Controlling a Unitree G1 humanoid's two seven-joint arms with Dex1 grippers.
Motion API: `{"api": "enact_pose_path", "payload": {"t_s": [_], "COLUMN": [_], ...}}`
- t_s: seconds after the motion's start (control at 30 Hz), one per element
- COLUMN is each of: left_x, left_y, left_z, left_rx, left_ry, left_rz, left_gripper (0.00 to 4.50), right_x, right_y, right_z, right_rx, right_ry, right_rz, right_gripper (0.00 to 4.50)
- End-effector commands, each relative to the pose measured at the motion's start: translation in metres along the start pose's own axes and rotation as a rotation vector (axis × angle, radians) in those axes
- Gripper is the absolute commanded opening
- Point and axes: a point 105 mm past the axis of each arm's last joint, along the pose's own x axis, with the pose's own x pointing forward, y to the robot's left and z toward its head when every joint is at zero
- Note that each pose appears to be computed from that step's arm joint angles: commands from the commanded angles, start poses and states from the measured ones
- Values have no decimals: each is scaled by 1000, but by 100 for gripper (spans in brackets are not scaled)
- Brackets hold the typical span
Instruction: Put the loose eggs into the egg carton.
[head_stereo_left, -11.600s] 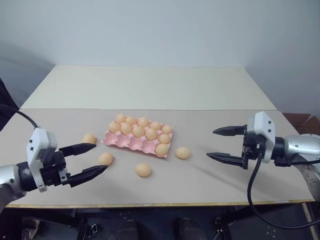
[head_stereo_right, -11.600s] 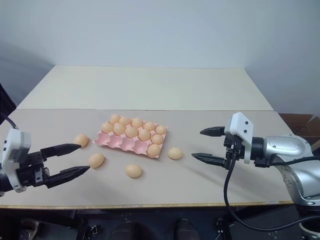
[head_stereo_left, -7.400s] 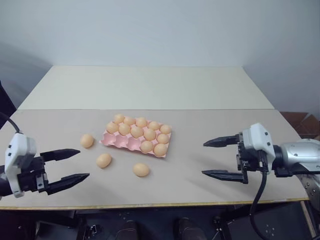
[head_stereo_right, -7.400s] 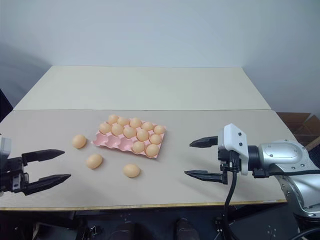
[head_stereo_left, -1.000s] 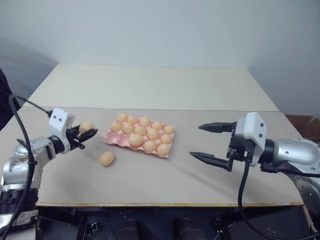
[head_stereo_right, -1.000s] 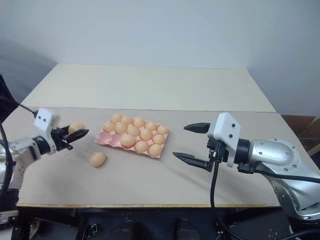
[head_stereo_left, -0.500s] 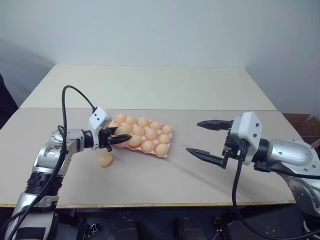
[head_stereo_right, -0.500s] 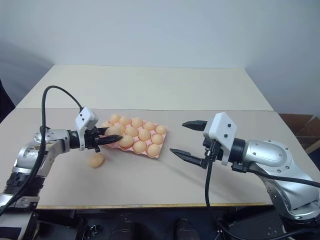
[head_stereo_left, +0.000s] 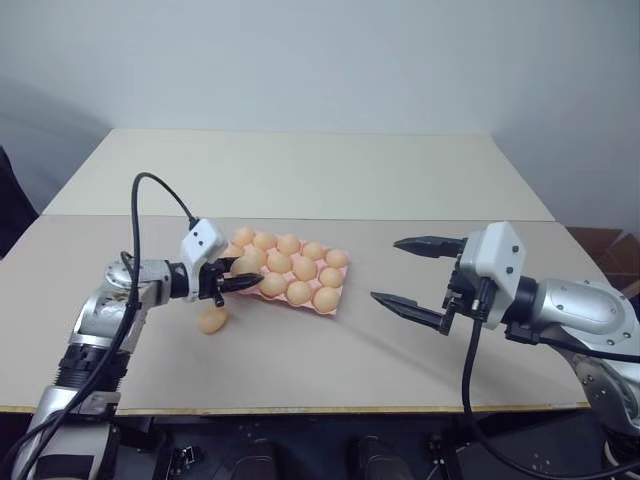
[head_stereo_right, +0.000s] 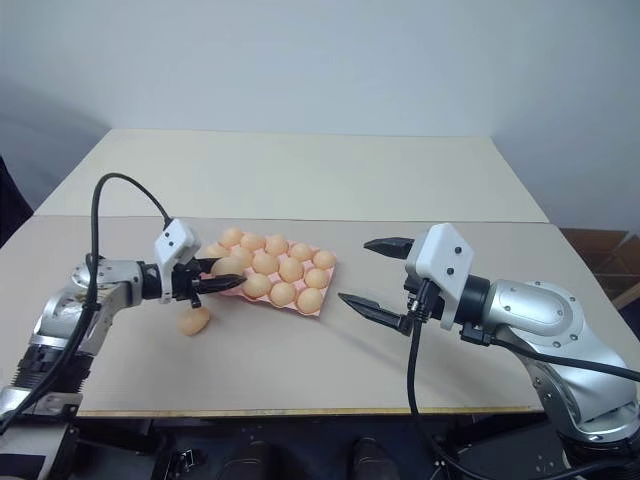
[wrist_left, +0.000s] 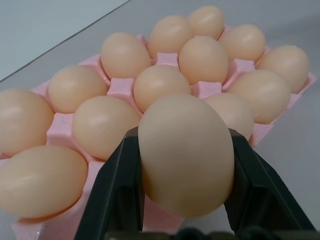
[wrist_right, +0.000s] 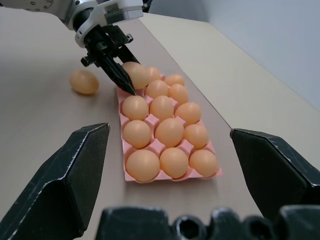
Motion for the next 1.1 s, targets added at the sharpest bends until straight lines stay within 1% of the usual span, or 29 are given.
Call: {"api": "enact_pose_path", "payload": {"t_s": [0.03,0.23,0.43,0.5,0.53,0.57,0.7,0.73,0.83,0.93,0.97,1.03,1.1], "left_x": [0,-12,-16,-16,-15,-16,-21,-23,-35,-62,-70,-96,-111], "left_y": [3,12,8,7,6,5,11,13,20,23,22,20,16], "left_z": [7,10,11,10,9,9,12,13,22,28,29,29,29], "left_rx": [31,41,32,9,14,16,50,55,62,74,77,75,77], "left_ry": [-14,-21,-22,-14,-9,-7,-11,-13,-40,-50,-55,-82,-102], "left_rz": [15,54,13,-7,-13,-16,34,45,86,117,121,136,141], "left_gripper": [170,170,170,239,264,298,425,449,449,449,449,449,449], "right_x": [1,2,5,5,6,6,6,6,7,6,5,1,-2], "right_y": [2,2,1,1,1,1,2,2,2,0,0,-4,-6], "right_z": [12,14,16,16,16,16,18,18,19,20,19,17,15], "right_rx": [-46,-49,-54,-54,-53,-53,-52,-53,-53,-48,-46,-35,-26], "right_ry": [-36,-44,-54,-56,-58,-58,-62,-63,-70,-80,-81,-74,-70], "right_rz": [1,2,3,1,0,0,-2,-2,-2,-3,-3,-1,1], "right_gripper": [450,450,450,450,450,450,450,450,450,450,450,450,450]}}
